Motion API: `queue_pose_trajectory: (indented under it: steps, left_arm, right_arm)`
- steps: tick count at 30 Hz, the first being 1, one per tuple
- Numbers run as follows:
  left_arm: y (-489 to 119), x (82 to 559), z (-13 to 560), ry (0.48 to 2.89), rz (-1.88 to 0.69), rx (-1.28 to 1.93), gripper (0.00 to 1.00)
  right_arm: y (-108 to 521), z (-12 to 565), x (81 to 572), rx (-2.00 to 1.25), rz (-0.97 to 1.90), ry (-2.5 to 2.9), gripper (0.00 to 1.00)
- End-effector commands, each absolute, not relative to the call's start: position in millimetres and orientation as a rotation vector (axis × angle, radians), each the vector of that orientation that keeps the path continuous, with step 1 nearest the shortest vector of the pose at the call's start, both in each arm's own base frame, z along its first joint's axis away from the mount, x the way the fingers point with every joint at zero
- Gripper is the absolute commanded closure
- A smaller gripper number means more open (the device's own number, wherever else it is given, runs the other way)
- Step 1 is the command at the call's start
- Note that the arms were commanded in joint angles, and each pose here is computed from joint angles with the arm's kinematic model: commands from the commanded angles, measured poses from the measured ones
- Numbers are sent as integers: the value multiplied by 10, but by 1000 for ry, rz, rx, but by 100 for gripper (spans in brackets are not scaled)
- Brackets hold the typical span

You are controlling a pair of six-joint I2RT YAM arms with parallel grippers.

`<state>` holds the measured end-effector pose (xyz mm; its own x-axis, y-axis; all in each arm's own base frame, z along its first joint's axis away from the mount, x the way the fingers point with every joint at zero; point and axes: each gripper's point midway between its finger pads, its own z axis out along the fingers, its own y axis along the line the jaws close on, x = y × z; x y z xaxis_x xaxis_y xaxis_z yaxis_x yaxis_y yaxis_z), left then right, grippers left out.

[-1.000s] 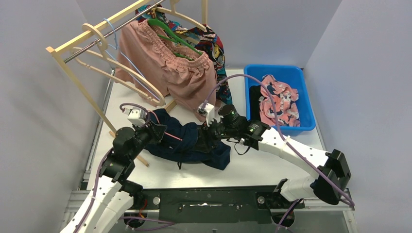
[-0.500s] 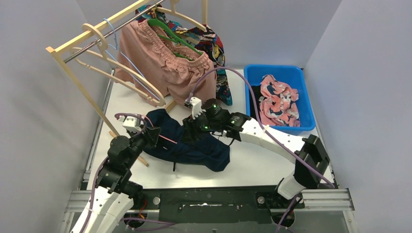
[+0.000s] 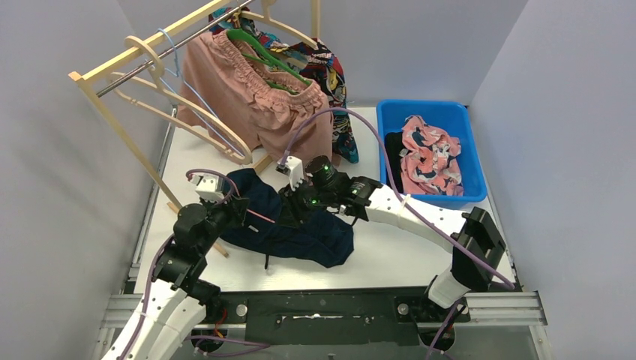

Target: Remove the shorts from the hanger

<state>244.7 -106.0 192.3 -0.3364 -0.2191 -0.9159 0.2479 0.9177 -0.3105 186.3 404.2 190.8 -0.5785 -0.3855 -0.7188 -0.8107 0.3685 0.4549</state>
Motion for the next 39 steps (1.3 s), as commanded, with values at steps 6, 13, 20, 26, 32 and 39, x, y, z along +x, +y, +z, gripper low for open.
queue_pose_trajectory:
  steps: [6,13,20,26,32,39]
  left_arm:
    - [-924,2487,2184,1756,-428,-37,100]
    - [-937,2507,2140,1771,-426,-31,100]
    - [-954,2525,2098,1794,-427,-30,100]
    - [-822,2535,2035,1814,-359,-92,100]
    - [-814,2522,2013,1821,-365,-113,100]
    - [-780,2514,2033,1808,-365,-152,100]
  right_arm:
    - [3982,1826,1994,-1093,996,2183,57]
    - [3868,2031,1960,-1065,988,2120,83]
    - [3481,1946,2032,-1004,834,2137,84]
    - [3122,1817,2188,-839,695,2249,91]
    - [3023,2102,2140,-754,734,2167,99]
    - [2895,2049,1767,-901,819,2102,96]
